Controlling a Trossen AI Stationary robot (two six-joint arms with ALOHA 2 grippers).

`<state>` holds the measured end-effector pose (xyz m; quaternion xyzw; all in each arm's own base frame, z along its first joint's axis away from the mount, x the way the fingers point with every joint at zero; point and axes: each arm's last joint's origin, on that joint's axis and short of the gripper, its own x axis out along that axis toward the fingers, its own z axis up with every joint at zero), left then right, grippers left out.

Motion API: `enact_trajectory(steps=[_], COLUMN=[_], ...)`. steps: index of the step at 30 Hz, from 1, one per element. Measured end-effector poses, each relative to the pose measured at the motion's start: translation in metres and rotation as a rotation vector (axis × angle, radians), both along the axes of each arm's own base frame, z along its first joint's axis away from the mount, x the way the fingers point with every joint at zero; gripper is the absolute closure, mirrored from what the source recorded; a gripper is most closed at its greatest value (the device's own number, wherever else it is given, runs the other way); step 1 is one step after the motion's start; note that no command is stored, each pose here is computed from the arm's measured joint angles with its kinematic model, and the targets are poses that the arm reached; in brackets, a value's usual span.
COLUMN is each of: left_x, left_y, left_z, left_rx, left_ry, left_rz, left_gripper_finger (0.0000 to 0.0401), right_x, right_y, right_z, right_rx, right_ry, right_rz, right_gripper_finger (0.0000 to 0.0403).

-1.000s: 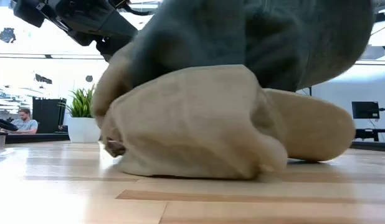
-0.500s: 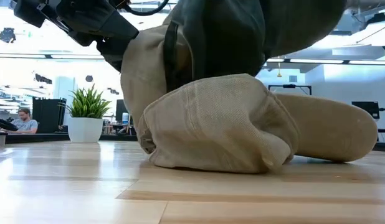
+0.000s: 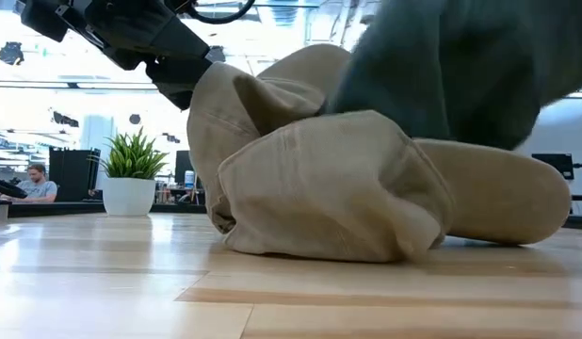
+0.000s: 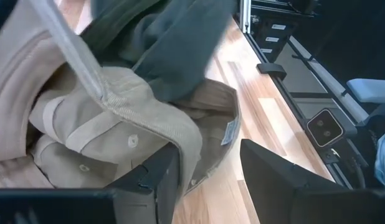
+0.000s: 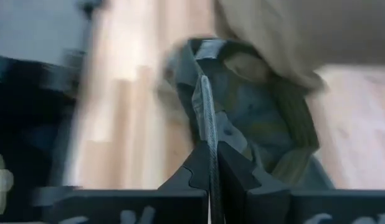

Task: Pick & Place hat
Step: Put the black cap into the left transparent bin

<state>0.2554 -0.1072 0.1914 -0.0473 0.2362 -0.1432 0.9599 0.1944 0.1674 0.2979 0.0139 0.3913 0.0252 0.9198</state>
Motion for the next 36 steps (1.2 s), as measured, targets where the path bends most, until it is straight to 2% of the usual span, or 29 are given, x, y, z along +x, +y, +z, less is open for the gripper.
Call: enact_trajectory(steps=[3, 8, 11, 16, 24, 28, 33, 36], left_x=[0.0, 0.0, 0.0, 0.0, 0.0, 0.0, 0.0, 0.0], left_y=[0.0, 0.001, 0.001, 0.001, 0.001, 0.001, 0.001, 0.001], left_z=[0.0, 0.0, 0.0, 0.0, 0.0, 0.0, 0.0, 0.0], left_rx=[0.0, 0.009, 0.009, 0.009, 0.01, 0.01, 0.009, 0.009], left_ry=[0.0, -0.004, -0.004, -0.004, -0.004, -0.004, -0.003, -0.003], left_rz=[0.001, 0.02, 0.019, 0.02, 0.023, 0.022, 0.019, 0.02], left_gripper_finger=[0.0238, 0.0238, 0.0238, 0.0238, 0.0238, 0.0238, 0.0238, 0.0238], right_x=[-0.005, -0.011, -0.013, -0.017, -0.033, -0.044, -0.051, -0.048], right_y=[0.006, 0.017, 0.018, 0.008, -0.009, -0.011, -0.018, -0.028], right_z=[0.011, 0.025, 0.033, 0.043, 0.066, 0.075, 0.077, 0.07], right_rx=[0.005, -0.1, -0.127, -0.099, -0.038, -0.12, -0.297, -0.305], right_ry=[-0.109, -0.298, -0.395, -0.491, -0.604, -0.677, -0.742, -0.756], right_rz=[0.041, 0.067, -0.019, -0.204, -0.335, -0.4, -0.581, -0.668], right_gripper_finger=[0.0399, 0.0397, 0.0396, 0.0398, 0.0397, 0.0398, 0.0399, 0.04])
